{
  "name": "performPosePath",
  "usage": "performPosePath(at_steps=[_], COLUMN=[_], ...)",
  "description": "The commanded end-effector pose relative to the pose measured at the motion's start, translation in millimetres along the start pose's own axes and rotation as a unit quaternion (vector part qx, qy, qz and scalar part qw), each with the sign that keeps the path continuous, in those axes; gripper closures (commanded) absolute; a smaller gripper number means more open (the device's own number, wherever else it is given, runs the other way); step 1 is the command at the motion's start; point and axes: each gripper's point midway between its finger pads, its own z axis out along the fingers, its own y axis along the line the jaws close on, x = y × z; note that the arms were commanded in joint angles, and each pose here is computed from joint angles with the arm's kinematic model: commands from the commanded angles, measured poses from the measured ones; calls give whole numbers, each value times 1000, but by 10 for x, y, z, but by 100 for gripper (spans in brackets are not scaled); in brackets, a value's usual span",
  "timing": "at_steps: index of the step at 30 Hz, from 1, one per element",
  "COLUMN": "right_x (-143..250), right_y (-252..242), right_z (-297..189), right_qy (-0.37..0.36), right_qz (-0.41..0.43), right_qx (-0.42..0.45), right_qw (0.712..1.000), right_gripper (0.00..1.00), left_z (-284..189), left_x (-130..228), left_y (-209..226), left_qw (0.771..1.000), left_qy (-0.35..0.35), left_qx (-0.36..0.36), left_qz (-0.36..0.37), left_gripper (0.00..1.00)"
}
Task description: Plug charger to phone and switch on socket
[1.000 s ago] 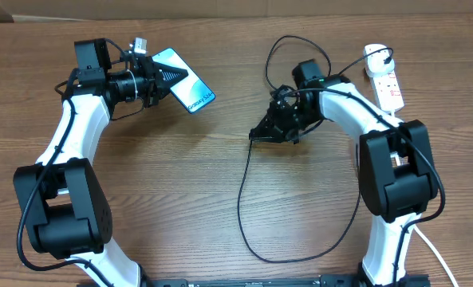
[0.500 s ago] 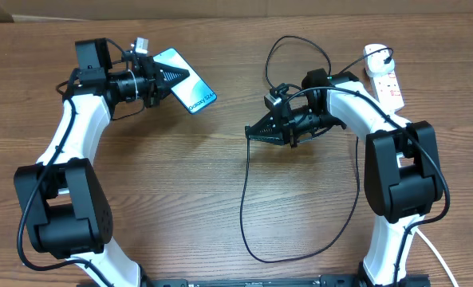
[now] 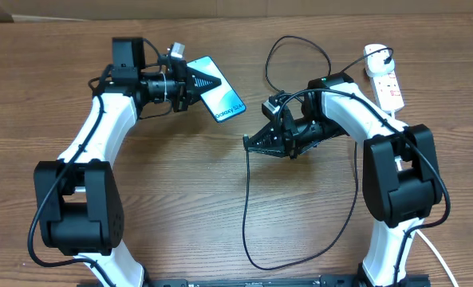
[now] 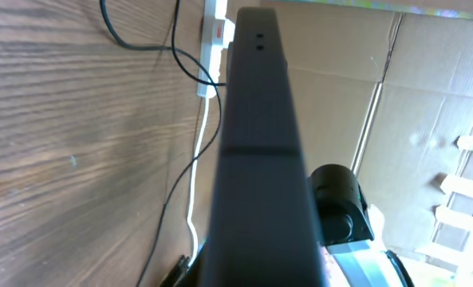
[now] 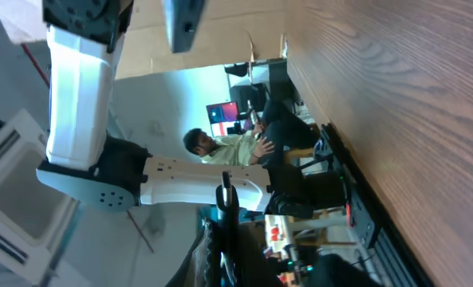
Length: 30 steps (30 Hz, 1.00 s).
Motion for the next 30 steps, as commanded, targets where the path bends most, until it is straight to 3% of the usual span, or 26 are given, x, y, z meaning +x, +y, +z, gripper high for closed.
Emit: performPosePath(at_steps=[1,11,20,24,30], right_x=[-15,-36,-31,-31,-57], right_y=[253,268,271,273,274], right_z=[-35,-41,-41,-48,-106], right_qy=[-18,-19,-19,-20,-28], right_qz=[-62,-73,-69,-66,-66], right_qx=[-19,-19,-19,-19,-19], right_qw=[998,997,997,997,997], right_gripper=[96,96,96,96,96], left_z=[-32,59,254,320,224], left_x=[85,265,287,251,154], left_y=[-202,-333,-105,67,71], left_qw=[999,997,994,986,985], left_qy=[17,64,94,137,139], left_qx=[22,48,45,77,98], left_qz=[-16,-12,-35,-49,-37], left_gripper=[96,96,96,96,96])
